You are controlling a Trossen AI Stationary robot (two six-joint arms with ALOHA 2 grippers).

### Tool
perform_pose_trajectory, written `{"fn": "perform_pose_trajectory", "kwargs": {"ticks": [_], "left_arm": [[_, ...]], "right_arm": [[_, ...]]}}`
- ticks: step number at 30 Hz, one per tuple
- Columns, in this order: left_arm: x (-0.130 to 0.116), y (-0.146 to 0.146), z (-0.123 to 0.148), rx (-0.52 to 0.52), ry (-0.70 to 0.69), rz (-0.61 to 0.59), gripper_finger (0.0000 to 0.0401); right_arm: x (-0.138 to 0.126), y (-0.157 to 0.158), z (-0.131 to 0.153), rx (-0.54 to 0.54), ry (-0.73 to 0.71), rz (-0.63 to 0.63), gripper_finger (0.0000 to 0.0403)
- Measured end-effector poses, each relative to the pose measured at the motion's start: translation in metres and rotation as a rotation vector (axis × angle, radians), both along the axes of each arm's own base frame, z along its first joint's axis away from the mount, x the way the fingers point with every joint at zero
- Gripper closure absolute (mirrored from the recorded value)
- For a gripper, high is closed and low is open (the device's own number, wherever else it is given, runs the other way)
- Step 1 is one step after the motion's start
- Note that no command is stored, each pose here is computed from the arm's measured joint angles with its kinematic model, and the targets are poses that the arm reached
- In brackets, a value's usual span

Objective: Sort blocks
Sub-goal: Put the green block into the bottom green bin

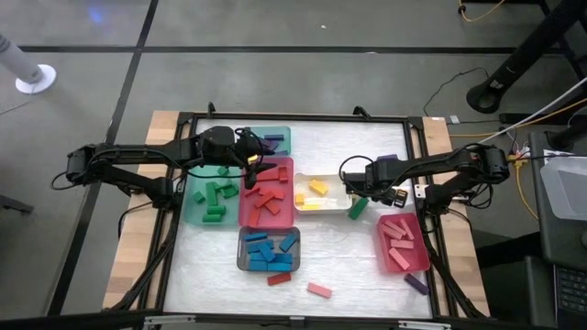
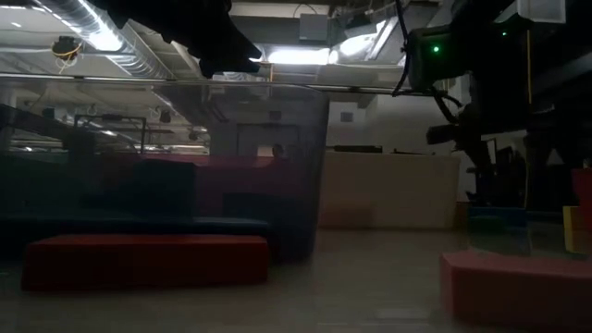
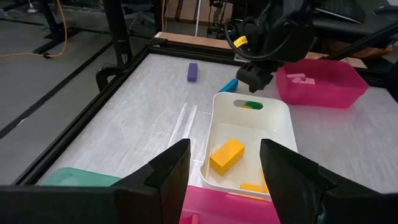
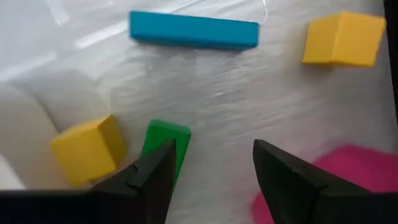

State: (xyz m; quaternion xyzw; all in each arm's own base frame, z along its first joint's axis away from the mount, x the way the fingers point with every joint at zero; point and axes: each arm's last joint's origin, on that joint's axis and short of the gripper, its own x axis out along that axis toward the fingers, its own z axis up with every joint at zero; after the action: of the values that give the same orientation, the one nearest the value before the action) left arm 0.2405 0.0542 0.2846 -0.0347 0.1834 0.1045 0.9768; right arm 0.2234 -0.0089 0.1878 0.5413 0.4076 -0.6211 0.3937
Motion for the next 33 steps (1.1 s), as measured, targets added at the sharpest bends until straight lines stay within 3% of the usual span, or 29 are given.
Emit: {"fn": "perform_pose_trajectory", "kwargs": {"ticks": [4, 12, 16, 21, 25, 33], "left_arm": [[0.0, 0.0, 0.0, 0.0, 0.0, 0.0, 0.0219], [0.0, 0.0, 0.0, 0.0, -0.001, 0.0, 0.0219], [0.0, 0.0, 0.0, -0.004, -0.002, 0.002, 0.0219], [0.0, 0.0, 0.0, -0.03, -0.007, 0.012, 0.0219], [0.0, 0.0, 0.0, -0.033, -0.008, 0.014, 0.0219], [0.0, 0.0, 0.0, -0.033, -0.008, 0.013, 0.0219]], "right_arm": [[-0.001, 0.0, 0.001, 0.017, 0.004, 0.133, 0.0224], [0.009, -0.001, 0.001, 0.0, -0.07, 0.53, 0.0338], [0.01, -0.001, 0.001, -0.007, -0.063, 0.635, 0.0391], [0.01, -0.001, -0.005, -0.003, -0.082, 0.717, 0.0387], [0.009, 0.002, -0.023, 0.051, -0.183, 0.783, 0.0383], [0.006, 0.0, -0.031, -0.02, -0.162, 0.812, 0.0388]]}}
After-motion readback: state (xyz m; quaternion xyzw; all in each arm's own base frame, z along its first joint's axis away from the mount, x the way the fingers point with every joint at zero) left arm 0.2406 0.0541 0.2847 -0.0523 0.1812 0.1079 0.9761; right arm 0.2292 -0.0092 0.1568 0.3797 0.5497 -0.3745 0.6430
